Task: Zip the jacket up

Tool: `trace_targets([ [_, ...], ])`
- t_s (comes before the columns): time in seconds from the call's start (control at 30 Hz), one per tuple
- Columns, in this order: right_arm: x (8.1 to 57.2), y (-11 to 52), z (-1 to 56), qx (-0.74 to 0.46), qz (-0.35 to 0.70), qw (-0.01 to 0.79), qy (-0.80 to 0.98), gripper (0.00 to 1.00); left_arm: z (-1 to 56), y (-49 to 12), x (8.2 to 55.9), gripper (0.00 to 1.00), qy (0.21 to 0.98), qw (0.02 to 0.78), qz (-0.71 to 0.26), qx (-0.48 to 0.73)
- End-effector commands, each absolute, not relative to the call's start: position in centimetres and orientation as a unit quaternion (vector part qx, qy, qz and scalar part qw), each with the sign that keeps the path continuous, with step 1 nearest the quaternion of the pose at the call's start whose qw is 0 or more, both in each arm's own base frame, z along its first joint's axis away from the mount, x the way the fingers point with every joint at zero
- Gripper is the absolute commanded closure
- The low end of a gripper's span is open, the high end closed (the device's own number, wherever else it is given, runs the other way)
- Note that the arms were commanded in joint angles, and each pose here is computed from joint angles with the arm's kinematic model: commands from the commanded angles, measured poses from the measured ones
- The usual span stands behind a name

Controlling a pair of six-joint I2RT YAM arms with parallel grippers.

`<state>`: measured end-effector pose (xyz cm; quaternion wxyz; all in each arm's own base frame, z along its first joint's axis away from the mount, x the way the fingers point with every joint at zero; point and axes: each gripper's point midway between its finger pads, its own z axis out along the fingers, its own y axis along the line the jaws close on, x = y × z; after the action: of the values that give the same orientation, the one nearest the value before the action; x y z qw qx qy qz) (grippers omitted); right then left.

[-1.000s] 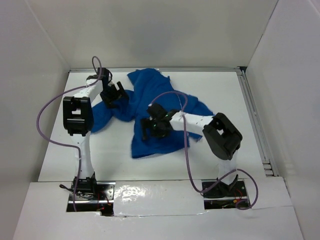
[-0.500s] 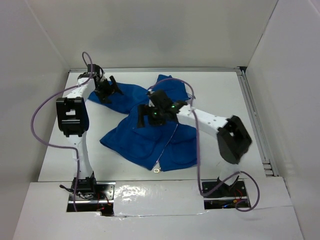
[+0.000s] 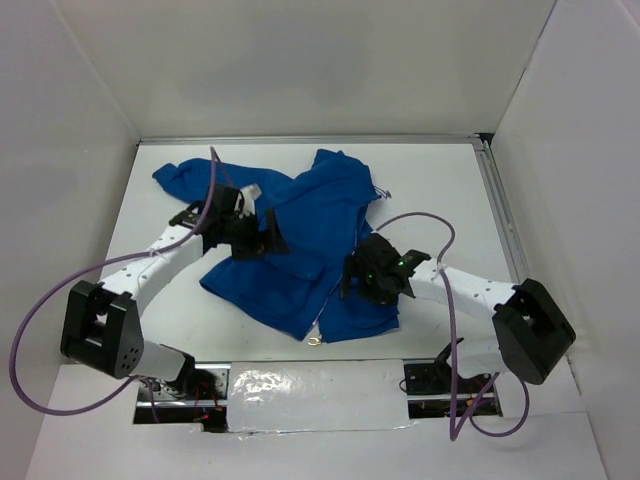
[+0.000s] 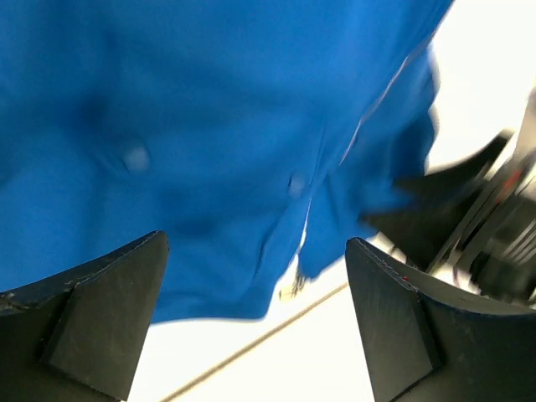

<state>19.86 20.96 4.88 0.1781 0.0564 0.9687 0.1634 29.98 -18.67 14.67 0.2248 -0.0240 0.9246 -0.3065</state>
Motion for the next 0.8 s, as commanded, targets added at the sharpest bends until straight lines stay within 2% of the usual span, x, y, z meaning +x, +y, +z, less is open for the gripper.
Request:
trace_targets([
  [0.0,21.0,19.6,4.4,0.108,0.152,0.189,0.964,0.00,12.8,-20.8,27.4,0.01,0.922,0.179,-0.343,0.006],
  [0.1,23.2,18.5,3.4,0.124,0.132,0.183,0.966,0.00,11.1,-23.3,25.0,0.01,0.920,0.134,-0.364,0.046],
  [0.23,26.5,18.0,3.0,0.129,0.120,0.177,0.968,0.00,7.4,-24.3,24.8,0.01,0.936,0.090,-0.337,0.050],
  [0.4,32.1,16.8,2.9,0.152,0.101,0.185,0.966,0.00,4.7,-24.6,26.6,0.01,0.938,0.061,-0.339,0.040],
  [0.53,36.3,16.0,3.2,0.161,0.126,0.191,0.960,0.01,3.6,-24.4,31.1,0.01,0.939,0.074,-0.334,0.025],
  [0.63,39.9,15.7,6.8,0.136,0.136,0.254,0.948,0.01,4.9,-25.2,34.8,0.01,0.932,0.106,-0.343,0.047],
  [0.77,41.3,14.4,13.8,0.128,0.110,0.349,0.922,0.00,8.9,-26.5,38.0,0.01,0.921,0.151,-0.351,0.072],
])
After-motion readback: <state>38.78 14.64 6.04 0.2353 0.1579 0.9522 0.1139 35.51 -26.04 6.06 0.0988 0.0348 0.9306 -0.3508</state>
